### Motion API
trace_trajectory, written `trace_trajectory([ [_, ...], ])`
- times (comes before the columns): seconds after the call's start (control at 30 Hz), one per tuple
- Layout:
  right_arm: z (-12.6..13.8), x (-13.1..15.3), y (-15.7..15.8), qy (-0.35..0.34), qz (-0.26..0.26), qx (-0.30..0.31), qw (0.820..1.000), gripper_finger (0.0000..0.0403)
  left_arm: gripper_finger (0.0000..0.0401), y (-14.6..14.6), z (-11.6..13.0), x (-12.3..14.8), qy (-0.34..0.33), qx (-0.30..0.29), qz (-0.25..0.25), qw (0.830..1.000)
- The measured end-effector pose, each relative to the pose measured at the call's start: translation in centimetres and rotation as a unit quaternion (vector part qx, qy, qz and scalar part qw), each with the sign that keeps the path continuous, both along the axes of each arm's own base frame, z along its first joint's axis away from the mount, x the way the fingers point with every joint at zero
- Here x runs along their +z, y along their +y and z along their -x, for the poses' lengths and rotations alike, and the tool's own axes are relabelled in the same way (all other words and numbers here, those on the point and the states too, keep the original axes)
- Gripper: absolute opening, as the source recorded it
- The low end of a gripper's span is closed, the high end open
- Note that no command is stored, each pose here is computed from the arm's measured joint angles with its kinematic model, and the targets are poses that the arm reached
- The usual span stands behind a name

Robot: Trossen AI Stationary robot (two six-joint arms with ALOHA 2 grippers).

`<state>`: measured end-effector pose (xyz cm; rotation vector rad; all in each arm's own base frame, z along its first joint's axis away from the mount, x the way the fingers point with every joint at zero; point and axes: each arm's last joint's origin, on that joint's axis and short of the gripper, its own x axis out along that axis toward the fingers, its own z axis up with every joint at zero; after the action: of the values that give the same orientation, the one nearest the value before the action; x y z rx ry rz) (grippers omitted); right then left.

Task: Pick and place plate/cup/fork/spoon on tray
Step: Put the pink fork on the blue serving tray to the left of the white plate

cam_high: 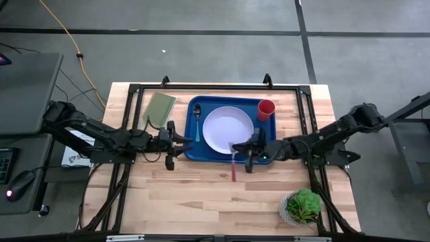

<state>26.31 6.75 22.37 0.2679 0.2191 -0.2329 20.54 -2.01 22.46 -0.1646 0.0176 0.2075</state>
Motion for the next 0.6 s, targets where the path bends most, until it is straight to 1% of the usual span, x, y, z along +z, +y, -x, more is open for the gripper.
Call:
trace_trajectory([
  [0.07, -0.7, 0.2, -0.3, -0.027, 0.010, 0.028, 0.999, 0.0000, 0.0112, 0.2, -0.8, -0.3, -0.014, 0.007, 0.005, 1.000],
  [0.13, -1.6, 0.3, -0.5, -0.036, 0.022, 0.045, 0.998, 0.0000, 0.0124, 0.6, -1.4, -0.8, -0.017, 0.014, 0.010, 1.000],
  [0.23, -3.0, 0.7, -0.5, -0.038, 0.043, 0.053, 0.997, 0.0000, 0.0152, 1.3, -2.3, -1.2, -0.035, 0.004, 0.052, 0.998],
  [0.33, -4.6, 1.2, -0.5, -0.042, 0.060, 0.065, 0.995, 0.0000, 0.0181, 1.9, -3.2, -1.2, -0.039, -0.008, 0.091, 0.995],
  [0.47, -6.1, 2.4, -0.4, -0.054, 0.081, 0.061, 0.993, 0.0000, 0.0212, 2.1, -4.2, -1.3, -0.032, -0.015, 0.104, 0.994],
  [0.6, -6.9, 3.1, -0.3, -0.060, 0.096, 0.053, 0.992, 0.0000, 0.0227, 1.8, -4.7, -1.3, -0.029, -0.026, 0.105, 0.994],
])
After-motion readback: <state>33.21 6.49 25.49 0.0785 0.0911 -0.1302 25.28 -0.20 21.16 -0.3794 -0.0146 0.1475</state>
